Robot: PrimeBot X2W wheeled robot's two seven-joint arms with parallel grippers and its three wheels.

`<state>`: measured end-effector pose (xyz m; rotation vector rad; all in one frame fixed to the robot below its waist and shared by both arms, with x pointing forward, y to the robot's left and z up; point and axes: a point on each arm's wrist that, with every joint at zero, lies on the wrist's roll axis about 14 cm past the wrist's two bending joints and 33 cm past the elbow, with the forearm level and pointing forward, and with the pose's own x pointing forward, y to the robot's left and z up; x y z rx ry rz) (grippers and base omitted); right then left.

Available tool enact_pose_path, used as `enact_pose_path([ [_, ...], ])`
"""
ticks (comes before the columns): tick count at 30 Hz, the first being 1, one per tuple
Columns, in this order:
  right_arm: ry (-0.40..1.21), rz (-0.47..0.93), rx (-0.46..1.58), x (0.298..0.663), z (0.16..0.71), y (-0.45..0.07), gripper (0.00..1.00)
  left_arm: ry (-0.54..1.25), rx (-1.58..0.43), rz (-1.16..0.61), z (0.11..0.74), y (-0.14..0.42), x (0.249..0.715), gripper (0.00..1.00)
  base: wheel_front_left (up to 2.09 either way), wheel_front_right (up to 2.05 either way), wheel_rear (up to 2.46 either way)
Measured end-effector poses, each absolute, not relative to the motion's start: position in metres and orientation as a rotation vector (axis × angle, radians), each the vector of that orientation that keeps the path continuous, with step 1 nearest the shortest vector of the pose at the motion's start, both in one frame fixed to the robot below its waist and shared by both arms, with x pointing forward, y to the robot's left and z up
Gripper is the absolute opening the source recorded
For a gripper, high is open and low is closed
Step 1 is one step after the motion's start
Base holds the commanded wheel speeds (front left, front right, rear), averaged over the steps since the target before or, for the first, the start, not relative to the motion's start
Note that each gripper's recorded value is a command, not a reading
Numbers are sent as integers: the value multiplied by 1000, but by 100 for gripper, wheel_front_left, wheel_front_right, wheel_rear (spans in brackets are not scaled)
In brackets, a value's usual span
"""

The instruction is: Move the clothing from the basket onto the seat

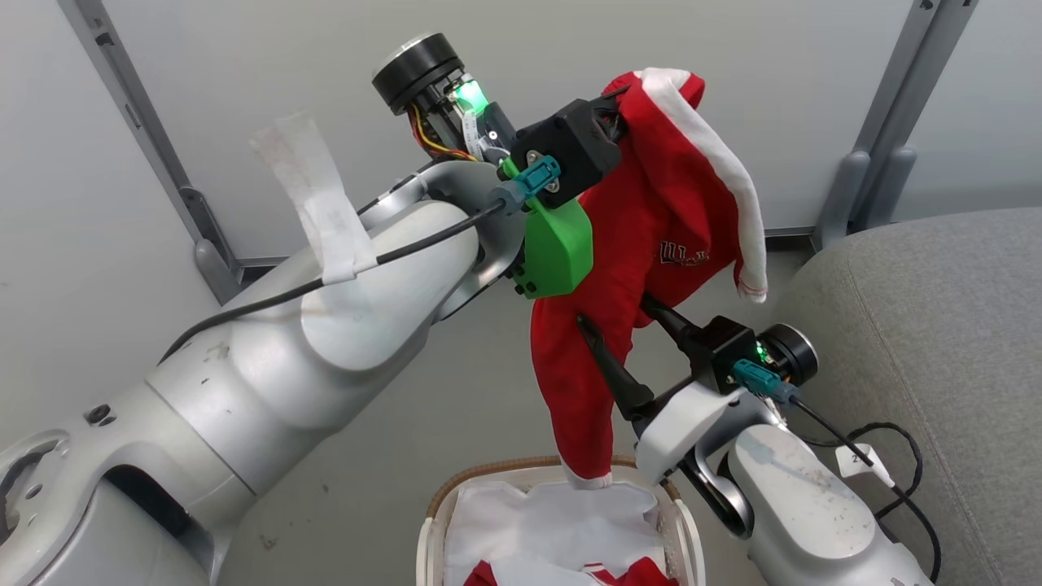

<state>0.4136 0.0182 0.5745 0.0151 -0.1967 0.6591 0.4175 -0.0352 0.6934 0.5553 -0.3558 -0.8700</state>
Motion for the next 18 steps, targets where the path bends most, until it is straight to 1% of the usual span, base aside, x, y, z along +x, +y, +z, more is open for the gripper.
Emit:
enact_pose_path([
  [6,-196,702,43,416,582,34,100,-369,530,-875,698,-35,412,0,0,0,0],
  [7,-198,705,46,416,583,35,78,-369,525,-876,698,-35,412,0,0,0,0],
  [8,-196,706,51,417,583,36,47,-371,517,-878,698,-36,412,0,0,0,0],
  [9,-195,707,54,417,583,36,26,-371,513,-878,698,-35,412,0,0,0,0],
  [10,-194,708,55,418,583,36,2,-368,509,-876,698,-35,413,0,0,0,0],
  [11,-194,708,55,418,583,36,0,-363,506,-872,697,-33,414,0,0,0,0],
  [18,-202,691,64,420,585,30,0,-303,442,-840,676,-22,426,0,0,0,0],
])
